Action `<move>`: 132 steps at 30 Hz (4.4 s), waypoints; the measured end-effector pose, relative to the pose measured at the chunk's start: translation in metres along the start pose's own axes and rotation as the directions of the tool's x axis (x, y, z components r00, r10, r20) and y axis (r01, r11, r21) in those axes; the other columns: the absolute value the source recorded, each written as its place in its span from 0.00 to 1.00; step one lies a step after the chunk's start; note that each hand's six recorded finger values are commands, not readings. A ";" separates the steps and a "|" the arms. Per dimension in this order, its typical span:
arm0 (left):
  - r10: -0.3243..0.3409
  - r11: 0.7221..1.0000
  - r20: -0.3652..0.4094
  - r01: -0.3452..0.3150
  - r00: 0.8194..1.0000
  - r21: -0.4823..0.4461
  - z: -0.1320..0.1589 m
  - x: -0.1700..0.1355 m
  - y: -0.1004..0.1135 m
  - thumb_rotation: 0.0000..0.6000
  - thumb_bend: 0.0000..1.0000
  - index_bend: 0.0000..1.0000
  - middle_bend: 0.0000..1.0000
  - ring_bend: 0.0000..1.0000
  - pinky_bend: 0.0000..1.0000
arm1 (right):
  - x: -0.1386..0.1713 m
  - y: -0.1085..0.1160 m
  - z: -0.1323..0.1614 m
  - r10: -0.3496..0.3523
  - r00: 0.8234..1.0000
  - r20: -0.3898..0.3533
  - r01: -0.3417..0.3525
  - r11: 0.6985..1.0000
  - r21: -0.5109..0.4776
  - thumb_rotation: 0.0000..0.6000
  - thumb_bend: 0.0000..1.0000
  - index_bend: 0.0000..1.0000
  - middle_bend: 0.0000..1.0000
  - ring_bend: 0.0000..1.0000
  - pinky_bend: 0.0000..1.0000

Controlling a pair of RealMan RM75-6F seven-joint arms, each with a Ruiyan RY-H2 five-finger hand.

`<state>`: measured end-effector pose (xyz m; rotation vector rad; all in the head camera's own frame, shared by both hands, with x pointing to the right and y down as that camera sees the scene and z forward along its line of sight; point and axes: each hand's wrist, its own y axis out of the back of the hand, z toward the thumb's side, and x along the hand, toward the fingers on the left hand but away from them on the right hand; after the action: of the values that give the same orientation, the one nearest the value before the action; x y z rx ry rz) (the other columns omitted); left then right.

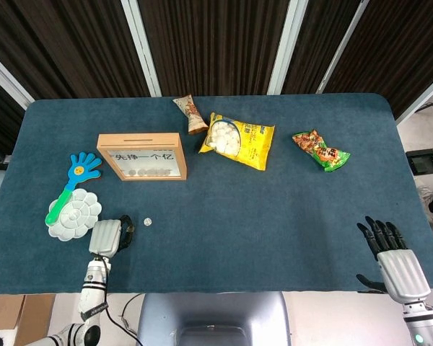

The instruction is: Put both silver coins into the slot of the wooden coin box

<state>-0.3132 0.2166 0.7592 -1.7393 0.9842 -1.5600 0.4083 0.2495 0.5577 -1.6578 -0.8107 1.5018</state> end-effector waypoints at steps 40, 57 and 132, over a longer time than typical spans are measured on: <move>0.036 0.999 -0.019 -0.037 0.999 -0.031 -0.005 0.007 0.003 1.00 0.39 0.56 1.00 1.00 1.00 | -0.001 -0.003 0.001 0.017 1.000 0.001 -0.017 1.000 0.005 1.00 0.09 0.00 0.00 0.00 0.00; 0.047 0.998 -0.020 -0.048 0.999 -0.040 -0.004 0.008 0.005 1.00 0.41 0.59 1.00 1.00 1.00 | -0.001 -0.003 0.001 0.016 1.000 0.002 -0.016 1.000 0.007 1.00 0.09 0.00 0.00 0.00 0.00; 0.099 0.995 -0.045 -0.100 0.994 -0.021 0.101 0.150 0.232 1.00 0.41 0.57 1.00 1.00 1.00 | -0.027 0.004 -0.027 0.054 0.995 0.081 -0.047 0.994 -0.094 1.00 0.09 0.00 0.00 0.00 0.00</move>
<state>-0.2389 -0.0400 0.6365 -1.6522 1.0979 -1.5343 0.4320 0.2212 0.5693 -1.7033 -0.9011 1.5992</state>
